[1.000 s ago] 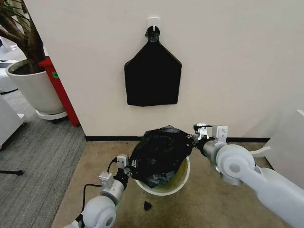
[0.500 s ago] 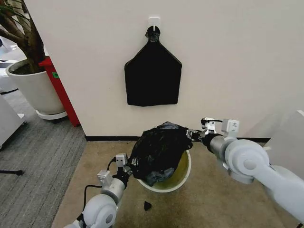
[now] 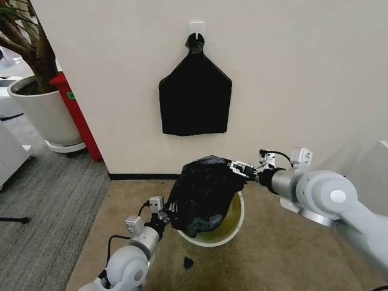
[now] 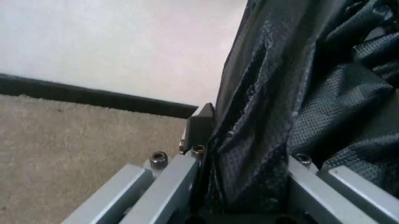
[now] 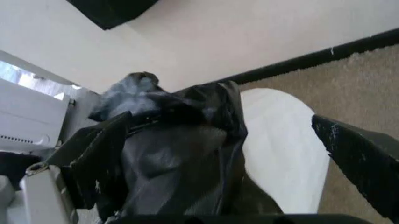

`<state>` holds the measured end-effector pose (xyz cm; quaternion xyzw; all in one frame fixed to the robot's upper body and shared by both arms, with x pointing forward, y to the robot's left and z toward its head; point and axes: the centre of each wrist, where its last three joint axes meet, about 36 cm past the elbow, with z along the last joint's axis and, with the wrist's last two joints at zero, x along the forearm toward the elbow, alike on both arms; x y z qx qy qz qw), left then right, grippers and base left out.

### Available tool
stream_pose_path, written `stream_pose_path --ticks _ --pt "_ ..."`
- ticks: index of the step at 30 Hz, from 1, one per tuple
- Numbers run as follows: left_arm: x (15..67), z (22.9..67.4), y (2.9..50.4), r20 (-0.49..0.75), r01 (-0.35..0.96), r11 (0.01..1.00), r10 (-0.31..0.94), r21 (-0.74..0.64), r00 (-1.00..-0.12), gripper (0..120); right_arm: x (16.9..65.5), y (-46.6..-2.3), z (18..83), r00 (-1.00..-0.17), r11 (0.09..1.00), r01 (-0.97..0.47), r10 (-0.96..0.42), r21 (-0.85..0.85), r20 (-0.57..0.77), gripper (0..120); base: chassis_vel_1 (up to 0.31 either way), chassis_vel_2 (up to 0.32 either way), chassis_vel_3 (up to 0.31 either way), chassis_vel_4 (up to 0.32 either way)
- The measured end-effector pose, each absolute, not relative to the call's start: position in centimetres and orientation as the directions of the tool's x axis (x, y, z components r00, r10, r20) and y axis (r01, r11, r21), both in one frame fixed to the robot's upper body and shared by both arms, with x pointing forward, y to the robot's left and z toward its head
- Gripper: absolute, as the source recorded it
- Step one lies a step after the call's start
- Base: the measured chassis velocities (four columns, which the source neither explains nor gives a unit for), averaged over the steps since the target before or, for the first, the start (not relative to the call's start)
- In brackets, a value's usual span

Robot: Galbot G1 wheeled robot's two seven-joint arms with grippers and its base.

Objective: Place the garbage bag over the trash bin.

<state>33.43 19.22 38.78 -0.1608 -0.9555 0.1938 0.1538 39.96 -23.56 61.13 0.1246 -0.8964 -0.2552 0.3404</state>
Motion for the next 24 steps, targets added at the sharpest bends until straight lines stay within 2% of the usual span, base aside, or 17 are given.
stream_pose_path --ticks 5,9,12,18,24 --pt "34.2 39.0 19.1 0.249 0.2 0.881 0.328 -0.429 -0.911 1 37.7 -23.0 62.1 -0.779 0.855 -0.089 -0.379 0.511 0.499 100 0.0 0.0 0.0 0.0" --pt "35.2 39.5 19.0 0.25 0.174 0.884 0.303 -0.434 -0.919 1 34.4 -22.3 63.8 -0.807 0.833 -0.134 -0.406 0.536 0.428 100 0.0 0.0 0.0 0.0" --pt "36.7 40.5 18.7 0.23 0.175 0.881 0.298 -0.439 -0.926 1 32.5 -21.3 63.7 -0.799 0.807 -0.148 -0.439 0.572 0.411 100 0.0 0.0 0.0 0.0" --pt "40.0 42.9 18.2 0.162 0.209 0.879 0.302 -0.429 -0.94 1 31.4 -19.3 61.7 -0.746 0.758 -0.112 -0.492 0.643 0.449 100 0.0 0.0 0.0 0.0" --pt "41.5 44.4 18.0 0.125 0.237 0.877 0.314 -0.417 -0.941 1 31.4 -18.8 61.3 -0.738 0.741 -0.096 -0.5 0.664 0.452 100 0.0 0.0 0.0 0.0"
